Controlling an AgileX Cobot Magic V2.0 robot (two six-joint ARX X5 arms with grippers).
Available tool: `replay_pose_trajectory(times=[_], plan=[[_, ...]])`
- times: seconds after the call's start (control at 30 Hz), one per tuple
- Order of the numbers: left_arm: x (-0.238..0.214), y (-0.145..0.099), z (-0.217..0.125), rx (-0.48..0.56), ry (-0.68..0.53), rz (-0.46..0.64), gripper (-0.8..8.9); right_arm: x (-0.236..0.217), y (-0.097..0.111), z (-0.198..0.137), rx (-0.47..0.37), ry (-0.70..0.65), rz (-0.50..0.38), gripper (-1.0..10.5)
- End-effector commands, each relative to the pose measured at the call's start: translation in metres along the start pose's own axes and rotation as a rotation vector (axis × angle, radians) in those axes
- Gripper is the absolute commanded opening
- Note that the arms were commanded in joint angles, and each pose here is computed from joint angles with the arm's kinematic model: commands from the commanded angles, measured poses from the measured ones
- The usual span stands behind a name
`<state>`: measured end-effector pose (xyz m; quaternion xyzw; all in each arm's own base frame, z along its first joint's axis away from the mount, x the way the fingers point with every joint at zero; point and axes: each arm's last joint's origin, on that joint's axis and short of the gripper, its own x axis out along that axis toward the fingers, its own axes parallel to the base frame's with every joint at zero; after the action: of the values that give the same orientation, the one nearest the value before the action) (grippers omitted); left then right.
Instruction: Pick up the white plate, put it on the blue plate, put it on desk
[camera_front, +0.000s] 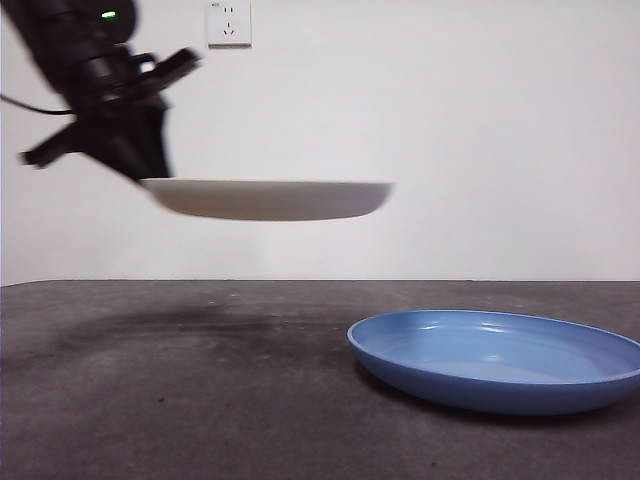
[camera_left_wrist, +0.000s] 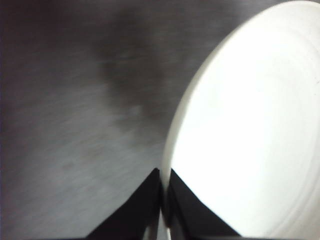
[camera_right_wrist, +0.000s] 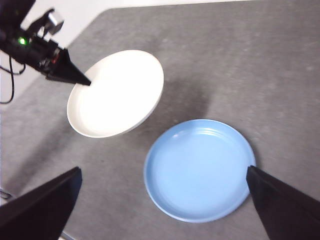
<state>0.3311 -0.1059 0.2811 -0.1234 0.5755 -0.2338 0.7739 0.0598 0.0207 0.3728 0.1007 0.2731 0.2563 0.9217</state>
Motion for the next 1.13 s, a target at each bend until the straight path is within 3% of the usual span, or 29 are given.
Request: replay_pose_trajectory(times=[0.03, 0.3, 0.5, 1.13], plan=[[0.021, -0.019, 0.010, 0.027, 0.036, -0.024, 0.09, -0.010, 0.004, 0.001, -0.041, 0.002, -0.035, 5.7], [0.083, -0.077, 0.013, 0.157, 0.174, -0.061, 0.09, -0.030, 0.011, -0.012, -0.052, -0.034, -0.043, 5.7], [0.126, -0.100, 0.004, 0.214, 0.260, -0.066, 0.09, -0.032, 0.011, -0.018, -0.040, -0.005, -0.050, 5.7], [0.176, -0.104, 0.001, 0.244, 0.255, -0.085, 0.09, -0.032, 0.011, -0.019, -0.037, 0.003, -0.043, 5.7]])
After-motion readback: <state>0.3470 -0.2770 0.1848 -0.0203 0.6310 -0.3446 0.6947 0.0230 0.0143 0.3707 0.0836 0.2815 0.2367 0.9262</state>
